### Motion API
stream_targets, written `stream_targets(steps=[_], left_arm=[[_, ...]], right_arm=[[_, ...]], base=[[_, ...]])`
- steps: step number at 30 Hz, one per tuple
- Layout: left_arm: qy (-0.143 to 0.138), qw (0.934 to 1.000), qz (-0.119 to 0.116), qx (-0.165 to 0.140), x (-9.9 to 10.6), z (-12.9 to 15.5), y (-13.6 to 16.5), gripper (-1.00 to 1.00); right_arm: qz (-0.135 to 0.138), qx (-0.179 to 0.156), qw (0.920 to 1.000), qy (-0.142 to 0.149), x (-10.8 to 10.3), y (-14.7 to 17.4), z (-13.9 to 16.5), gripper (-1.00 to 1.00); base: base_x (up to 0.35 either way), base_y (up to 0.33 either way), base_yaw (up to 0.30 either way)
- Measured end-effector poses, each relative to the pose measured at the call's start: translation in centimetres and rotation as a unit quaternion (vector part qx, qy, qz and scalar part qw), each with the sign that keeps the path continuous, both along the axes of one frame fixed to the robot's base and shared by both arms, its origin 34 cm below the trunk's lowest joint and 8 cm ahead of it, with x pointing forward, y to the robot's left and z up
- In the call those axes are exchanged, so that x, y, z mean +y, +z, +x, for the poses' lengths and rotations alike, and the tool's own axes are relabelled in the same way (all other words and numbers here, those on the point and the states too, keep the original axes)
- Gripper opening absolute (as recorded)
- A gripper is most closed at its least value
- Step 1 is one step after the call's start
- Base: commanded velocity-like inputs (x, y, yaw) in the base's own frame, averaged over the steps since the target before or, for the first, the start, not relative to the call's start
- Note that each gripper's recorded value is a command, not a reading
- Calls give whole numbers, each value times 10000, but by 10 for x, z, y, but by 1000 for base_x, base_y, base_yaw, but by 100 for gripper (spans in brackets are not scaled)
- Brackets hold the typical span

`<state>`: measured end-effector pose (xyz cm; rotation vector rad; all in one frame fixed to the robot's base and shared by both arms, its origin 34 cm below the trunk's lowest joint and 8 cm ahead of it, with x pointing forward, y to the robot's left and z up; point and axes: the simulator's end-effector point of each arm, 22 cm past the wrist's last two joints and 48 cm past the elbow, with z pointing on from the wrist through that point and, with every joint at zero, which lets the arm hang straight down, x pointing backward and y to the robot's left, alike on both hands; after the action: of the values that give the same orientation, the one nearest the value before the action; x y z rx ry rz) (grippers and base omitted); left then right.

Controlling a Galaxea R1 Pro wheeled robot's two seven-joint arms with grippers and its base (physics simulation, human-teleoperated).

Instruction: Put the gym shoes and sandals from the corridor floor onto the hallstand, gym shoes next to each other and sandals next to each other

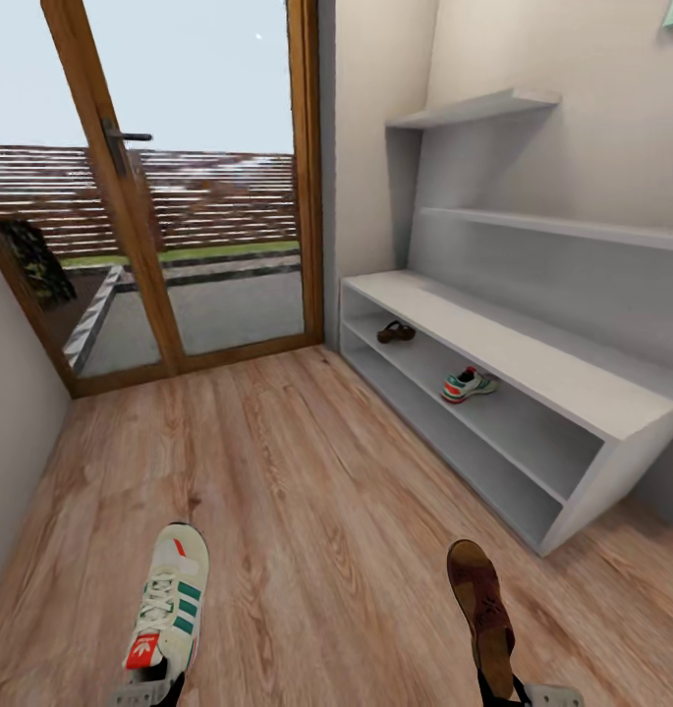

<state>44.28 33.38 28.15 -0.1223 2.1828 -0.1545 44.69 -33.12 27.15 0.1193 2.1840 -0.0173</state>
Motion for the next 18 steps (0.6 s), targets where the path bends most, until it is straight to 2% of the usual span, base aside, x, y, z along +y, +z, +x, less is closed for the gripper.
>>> stream_targets(steps=[6, 18], left_arm=[[0, 10000, -1, -1, 0, 0, 0, -100], [1, 10000, 0, 0, 0, 0, 0, -100]], right_arm=[[0, 1, 10000, -2, 0, 0, 0, -100], [1, 2, 10000, -3, 0, 0, 0, -100]], base=[[338, 50, -270], [266, 240, -270]])
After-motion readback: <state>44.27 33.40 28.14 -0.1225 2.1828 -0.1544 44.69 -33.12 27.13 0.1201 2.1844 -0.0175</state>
